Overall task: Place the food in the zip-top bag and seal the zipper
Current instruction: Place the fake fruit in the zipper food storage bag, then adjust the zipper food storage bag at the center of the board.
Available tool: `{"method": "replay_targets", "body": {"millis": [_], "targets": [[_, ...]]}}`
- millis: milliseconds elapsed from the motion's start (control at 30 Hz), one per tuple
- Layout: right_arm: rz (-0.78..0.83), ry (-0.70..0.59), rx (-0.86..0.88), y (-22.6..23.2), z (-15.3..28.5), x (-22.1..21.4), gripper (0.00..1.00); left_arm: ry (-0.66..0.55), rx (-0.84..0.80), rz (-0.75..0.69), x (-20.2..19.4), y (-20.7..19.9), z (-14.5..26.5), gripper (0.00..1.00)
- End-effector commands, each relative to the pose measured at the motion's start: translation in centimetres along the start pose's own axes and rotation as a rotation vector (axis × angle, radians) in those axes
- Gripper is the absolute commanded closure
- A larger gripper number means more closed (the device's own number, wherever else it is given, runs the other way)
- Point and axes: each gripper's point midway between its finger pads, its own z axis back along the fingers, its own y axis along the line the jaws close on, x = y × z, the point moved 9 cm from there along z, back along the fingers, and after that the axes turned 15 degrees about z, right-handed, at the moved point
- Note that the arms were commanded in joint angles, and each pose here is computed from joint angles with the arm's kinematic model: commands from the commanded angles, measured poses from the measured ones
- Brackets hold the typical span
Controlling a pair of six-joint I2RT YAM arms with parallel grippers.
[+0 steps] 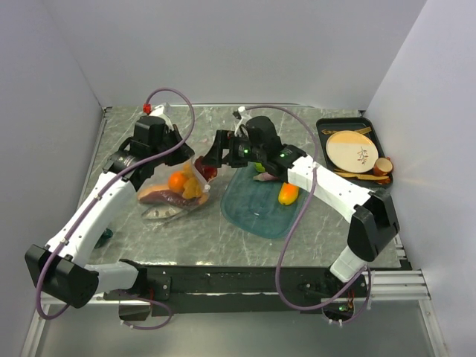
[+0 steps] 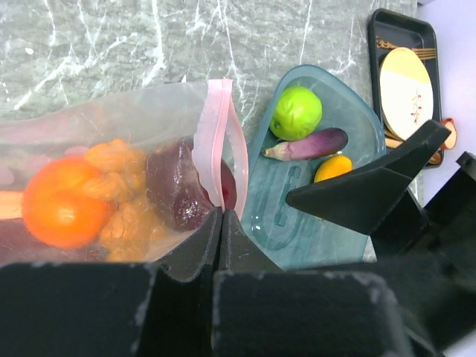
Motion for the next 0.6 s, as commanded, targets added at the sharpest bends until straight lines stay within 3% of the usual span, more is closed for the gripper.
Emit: {"method": "replay_targets", "body": {"millis": [0, 33, 233, 567], "targets": [[-0.064, 0.041, -0.186, -2.8, 0.2, -1.3, 0.10, -0.100, -0.103, -0.001, 2.1, -2.3, 2.0, 0.99], [-0.085, 0.057, -0.197, -3.2, 0.1, -1.7, 0.18, -0.099, -0.104, 0.001, 2.1, -2.3, 2.0, 0.99], [-0.127, 0.093, -0.223, -4.5, -0.8, -2.4, 0.44, -0.097, -0.113, 0.006, 2.1, -2.4, 2.2, 0.99], [-0.179, 0.084, -0.168, -5.5, -2.9, -2.8, 0.46, -0.070, -0.119, 0.011, 1.8, -2.4, 1.7, 0.99]]}}
